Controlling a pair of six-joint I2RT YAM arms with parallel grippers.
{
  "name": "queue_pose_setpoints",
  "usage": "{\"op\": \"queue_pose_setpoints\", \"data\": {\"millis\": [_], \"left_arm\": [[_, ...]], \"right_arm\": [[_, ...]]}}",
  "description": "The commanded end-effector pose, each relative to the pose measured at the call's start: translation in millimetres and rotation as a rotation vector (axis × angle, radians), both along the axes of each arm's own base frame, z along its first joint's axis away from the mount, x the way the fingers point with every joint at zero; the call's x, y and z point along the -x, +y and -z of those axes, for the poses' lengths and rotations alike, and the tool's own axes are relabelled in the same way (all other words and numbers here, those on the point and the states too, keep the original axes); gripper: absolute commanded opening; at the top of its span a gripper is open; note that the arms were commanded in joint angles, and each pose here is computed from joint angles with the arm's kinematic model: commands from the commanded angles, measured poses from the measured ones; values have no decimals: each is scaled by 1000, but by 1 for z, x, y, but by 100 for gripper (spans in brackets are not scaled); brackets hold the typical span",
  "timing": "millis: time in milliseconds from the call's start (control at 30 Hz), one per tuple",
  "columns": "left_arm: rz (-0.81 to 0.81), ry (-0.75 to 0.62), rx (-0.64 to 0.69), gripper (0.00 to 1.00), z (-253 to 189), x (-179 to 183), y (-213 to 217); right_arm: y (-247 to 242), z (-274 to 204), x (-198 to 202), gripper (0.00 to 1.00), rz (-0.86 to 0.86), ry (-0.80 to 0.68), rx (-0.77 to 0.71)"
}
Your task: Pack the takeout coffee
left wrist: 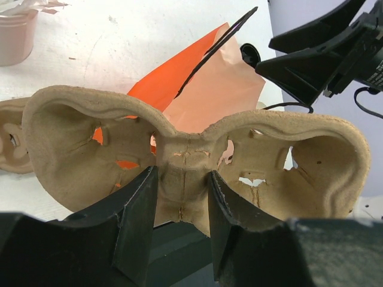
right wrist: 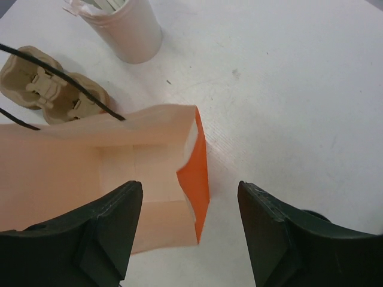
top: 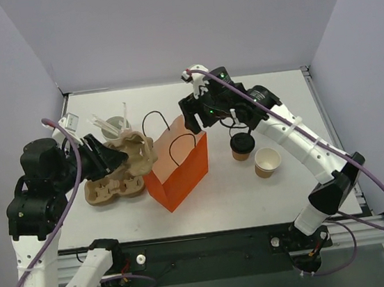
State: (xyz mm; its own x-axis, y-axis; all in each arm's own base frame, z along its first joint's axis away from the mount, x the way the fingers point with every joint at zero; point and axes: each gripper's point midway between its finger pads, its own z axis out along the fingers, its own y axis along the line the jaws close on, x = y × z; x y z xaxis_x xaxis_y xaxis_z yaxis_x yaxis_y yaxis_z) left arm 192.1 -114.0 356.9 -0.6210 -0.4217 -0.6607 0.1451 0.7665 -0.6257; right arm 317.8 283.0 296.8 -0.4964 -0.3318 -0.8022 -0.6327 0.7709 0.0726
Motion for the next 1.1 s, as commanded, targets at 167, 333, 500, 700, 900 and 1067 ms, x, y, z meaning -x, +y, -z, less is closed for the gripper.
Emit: {"op": "queue_pose_setpoints", "data": {"millis": [167, 333, 500, 700, 900, 1067], "left_arm": [[16, -88, 50, 30, -25, -1, -6], [13, -100, 79, 30, -29, -4, -9], [34, -73, 187, 30, -32, 3, -20], [38, -16, 242, 30, -52, 17, -24], [73, 18, 325, 29, -76, 18, -34], [-73, 89, 148, 29, -19, -1, -7]], "right_arm": [[1, 18, -19, 56, 36, 10, 191], [-6, 35, -18, 41, 38, 42, 228], [-5, 23, -10, 0, 101, 99, 114], [-25, -19, 2, 0, 402, 127, -106], [-37, -6, 35, 0, 535, 162, -149], [-53, 23, 41, 0, 608, 176, -98]]}}
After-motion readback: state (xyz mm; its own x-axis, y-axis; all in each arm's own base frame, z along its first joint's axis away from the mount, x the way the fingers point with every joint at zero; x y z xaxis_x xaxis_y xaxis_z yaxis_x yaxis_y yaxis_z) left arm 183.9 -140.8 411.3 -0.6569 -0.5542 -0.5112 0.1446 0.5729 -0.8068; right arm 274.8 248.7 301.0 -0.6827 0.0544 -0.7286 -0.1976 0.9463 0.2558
